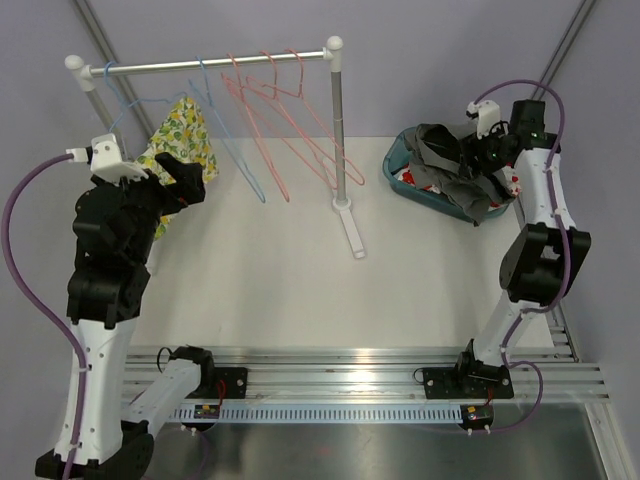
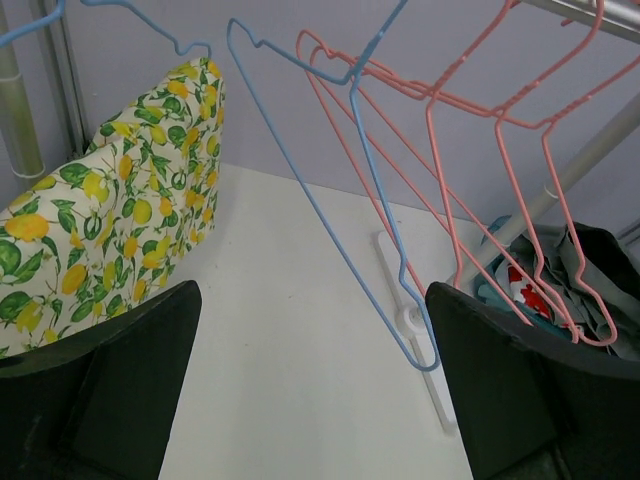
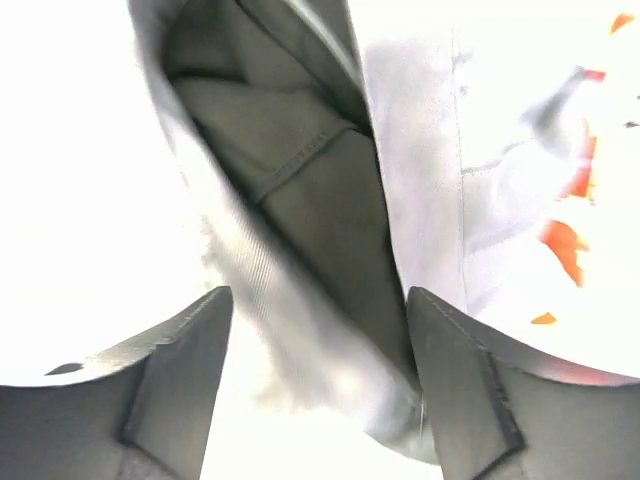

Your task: Remove the skirt from the hanger

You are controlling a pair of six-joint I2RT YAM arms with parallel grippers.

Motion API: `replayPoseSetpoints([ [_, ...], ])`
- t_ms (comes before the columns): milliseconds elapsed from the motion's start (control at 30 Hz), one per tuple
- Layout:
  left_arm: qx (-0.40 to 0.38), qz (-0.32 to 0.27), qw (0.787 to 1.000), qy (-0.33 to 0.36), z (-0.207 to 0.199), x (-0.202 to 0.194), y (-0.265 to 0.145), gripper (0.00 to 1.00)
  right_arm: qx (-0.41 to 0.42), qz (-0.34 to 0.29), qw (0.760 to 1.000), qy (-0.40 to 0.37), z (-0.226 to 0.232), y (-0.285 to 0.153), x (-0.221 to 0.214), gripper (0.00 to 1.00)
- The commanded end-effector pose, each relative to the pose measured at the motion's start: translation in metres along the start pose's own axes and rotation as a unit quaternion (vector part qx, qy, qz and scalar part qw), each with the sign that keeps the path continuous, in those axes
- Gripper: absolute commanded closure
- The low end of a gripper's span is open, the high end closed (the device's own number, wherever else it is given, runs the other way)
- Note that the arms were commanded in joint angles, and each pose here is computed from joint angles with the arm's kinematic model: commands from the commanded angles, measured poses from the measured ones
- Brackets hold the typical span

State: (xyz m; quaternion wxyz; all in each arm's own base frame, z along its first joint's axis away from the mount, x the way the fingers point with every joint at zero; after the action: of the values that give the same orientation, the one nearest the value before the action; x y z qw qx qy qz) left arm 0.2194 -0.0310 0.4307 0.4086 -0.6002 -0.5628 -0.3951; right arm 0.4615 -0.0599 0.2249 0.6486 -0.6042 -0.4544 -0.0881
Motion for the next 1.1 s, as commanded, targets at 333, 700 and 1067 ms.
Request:
replayPoseSetpoints([
  [333,0.036,-0.034,0.998,-0.038,0.034,0.055,0.059,0.01,0.391,-0.168,0.905,0.025,0.195,-0.164,0.006,0.12],
  [700,0.034,-0.114,0.991,-0.061,0.089,0.090,0.077,0.08,0.450,-0.163,0.877,0.047,0.234,-0.157,-0.040,0.15],
  [1067,0.117,-0.076,0.989,0.043,0.144,0.077,0.116,0.14,0.450,-0.168,0.876,0.031,0.239,-0.166,-0.044,0.15],
])
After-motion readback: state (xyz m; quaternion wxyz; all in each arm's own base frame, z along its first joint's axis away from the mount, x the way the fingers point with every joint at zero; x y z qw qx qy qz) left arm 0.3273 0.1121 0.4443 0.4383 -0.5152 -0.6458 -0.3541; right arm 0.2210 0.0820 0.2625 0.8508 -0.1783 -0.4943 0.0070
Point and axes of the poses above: each gripper's point midway between its finger pads, its own y axis out along the fingers, its own z axis along the line the jaws close on, x = y × z, the point moved 5 cm from there along -y, back along the fingers, and after that the axes turned 2 degrees about -y, right-handed, at the moved point
